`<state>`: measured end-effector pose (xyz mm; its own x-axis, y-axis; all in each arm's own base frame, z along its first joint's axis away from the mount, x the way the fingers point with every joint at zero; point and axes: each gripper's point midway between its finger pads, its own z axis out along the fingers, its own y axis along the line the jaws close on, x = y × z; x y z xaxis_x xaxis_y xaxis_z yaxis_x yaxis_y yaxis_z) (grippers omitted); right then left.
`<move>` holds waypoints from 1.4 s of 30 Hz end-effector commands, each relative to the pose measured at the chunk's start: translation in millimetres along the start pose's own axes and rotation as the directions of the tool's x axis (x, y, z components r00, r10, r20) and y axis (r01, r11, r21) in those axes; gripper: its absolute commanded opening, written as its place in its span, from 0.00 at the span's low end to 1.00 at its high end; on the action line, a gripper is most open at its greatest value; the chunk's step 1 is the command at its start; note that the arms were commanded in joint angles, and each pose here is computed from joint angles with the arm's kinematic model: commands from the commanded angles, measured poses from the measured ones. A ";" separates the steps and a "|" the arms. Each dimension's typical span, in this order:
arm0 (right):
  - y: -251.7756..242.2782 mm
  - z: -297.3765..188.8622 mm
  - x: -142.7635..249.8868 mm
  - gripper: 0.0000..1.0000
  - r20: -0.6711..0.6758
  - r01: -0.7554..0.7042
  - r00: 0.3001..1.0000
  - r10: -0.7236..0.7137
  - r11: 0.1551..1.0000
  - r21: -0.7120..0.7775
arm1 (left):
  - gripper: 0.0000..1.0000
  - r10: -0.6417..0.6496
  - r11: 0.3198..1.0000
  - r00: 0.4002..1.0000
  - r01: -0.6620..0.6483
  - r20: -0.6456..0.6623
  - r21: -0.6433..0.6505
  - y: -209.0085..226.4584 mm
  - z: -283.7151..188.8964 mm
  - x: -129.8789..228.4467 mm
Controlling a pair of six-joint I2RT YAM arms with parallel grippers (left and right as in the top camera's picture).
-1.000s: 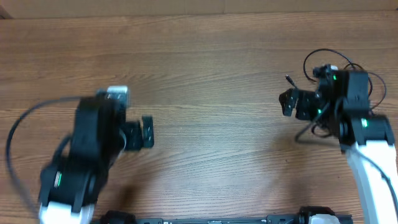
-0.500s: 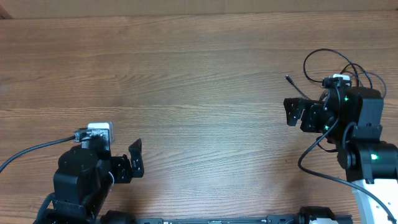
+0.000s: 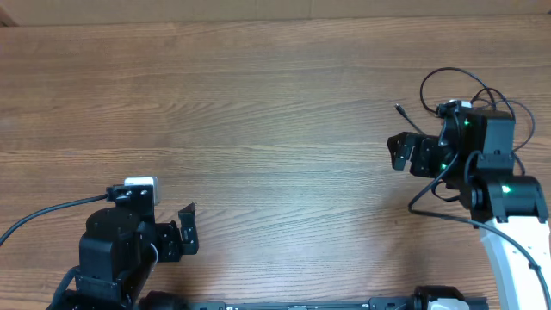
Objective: Untangle cables
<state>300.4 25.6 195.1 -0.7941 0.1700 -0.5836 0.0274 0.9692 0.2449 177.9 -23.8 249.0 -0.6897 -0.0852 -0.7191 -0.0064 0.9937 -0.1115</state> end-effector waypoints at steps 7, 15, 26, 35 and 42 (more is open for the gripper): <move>-5.4 1.3 0.9 1.00 -0.001 -0.011 1.000 0.011 1.000 0.024 | 1.00 -0.003 1.000 1.000 0.003 0.002 -0.009 1.6 1.1 1.2; 5.7 -26.5 -36.1 1.00 0.334 0.072 0.941 -0.063 0.997 -0.014 | 0.99 -0.003 1.000 1.000 0.003 0.002 -0.009 1.6 1.1 1.2; 14.1 -77.8 -26.3 1.00 0.795 0.198 0.597 -0.105 0.980 -0.019 | 1.00 -0.003 1.000 1.000 0.003 0.002 -0.009 1.6 1.1 1.2; 12.6 -93.4 -1.8 1.00 0.921 0.242 0.378 -0.095 0.970 0.001 | 1.00 -0.003 1.000 1.000 0.003 0.002 -0.009 1.6 1.1 1.2; 7.8 -82.3 14.8 1.00 0.931 0.236 0.355 -0.088 0.972 0.002 | 1.00 -0.003 1.000 1.000 0.003 0.002 -0.009 1.6 1.1 1.2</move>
<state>240.9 22.8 256.7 0.2643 0.1412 -0.9540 -0.1728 0.9801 0.0972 178.0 -23.2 247.8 -0.6916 -0.0847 -0.7173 -0.0092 0.9941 -0.1085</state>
